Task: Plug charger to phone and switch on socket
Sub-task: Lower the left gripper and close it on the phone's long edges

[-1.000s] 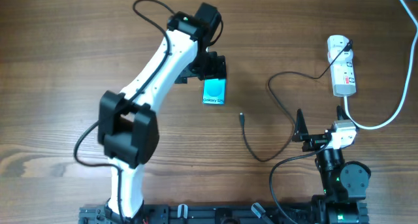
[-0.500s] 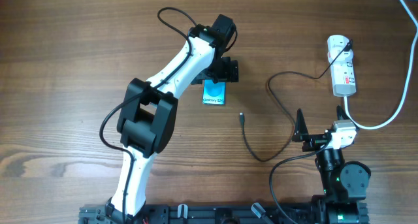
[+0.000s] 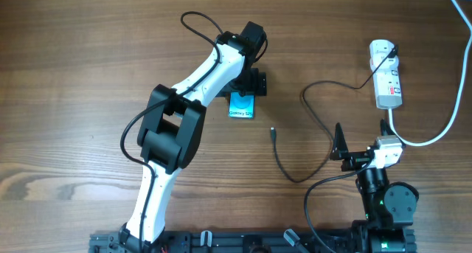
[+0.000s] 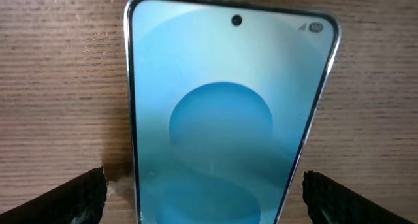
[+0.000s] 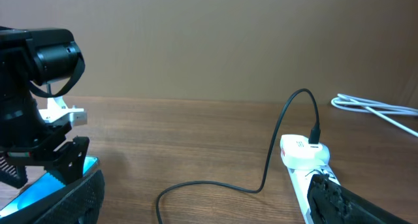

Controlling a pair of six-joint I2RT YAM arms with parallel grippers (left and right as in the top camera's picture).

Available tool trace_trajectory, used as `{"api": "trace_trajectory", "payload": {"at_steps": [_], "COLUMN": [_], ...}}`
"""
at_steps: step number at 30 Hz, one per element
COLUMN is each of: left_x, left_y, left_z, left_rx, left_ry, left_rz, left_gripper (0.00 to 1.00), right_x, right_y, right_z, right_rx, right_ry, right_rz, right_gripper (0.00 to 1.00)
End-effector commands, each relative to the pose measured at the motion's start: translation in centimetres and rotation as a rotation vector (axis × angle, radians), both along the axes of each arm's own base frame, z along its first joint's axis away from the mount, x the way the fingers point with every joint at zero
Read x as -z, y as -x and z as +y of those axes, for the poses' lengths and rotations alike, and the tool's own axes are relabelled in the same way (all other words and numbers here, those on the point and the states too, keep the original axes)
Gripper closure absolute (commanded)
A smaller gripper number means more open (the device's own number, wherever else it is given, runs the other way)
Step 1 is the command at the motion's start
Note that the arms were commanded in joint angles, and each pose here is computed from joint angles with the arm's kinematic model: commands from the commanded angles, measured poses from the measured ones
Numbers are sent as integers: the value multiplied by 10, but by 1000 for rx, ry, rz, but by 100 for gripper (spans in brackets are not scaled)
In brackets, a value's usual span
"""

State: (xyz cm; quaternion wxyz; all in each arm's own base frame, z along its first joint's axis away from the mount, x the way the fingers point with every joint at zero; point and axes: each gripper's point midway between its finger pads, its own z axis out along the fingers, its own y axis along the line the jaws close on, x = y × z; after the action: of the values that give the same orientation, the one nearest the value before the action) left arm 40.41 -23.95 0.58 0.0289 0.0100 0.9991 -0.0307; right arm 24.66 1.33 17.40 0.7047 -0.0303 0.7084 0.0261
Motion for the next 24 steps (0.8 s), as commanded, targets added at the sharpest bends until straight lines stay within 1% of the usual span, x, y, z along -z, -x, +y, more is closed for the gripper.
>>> {"api": "trace_trajectory", "payload": {"at_steps": [1,5,11,17,19,21,24], "left_x": [11,13,35,35,34,33,33], "left_y": [2,1,15,20,22,20,22], "left_z": [0,4,10,8,5,8,3], "left_rx": [23,38,40,50,62,40,52], "left_ry": [-21,-44,-61,-68,-94,-160,-163], "left_rz": [3,-6,26,36,20,-19,-28], "left_gripper": [0,0,0,0,0,0,0], "right_x": [-2,-2,-2,-2,-2,-2,-2], "right_y": [0,0,0,0,0,0,0], "right_z": [0,0,0,0,0,0,0], "right_rx": [5,5,5,5,5,5,5], "right_ry": [18,17,17,17,18,18,18], "right_rz": [-10,-10,-10,-10,-10,-10,-10], "right_gripper": [0,0,0,0,0,0,0]}}
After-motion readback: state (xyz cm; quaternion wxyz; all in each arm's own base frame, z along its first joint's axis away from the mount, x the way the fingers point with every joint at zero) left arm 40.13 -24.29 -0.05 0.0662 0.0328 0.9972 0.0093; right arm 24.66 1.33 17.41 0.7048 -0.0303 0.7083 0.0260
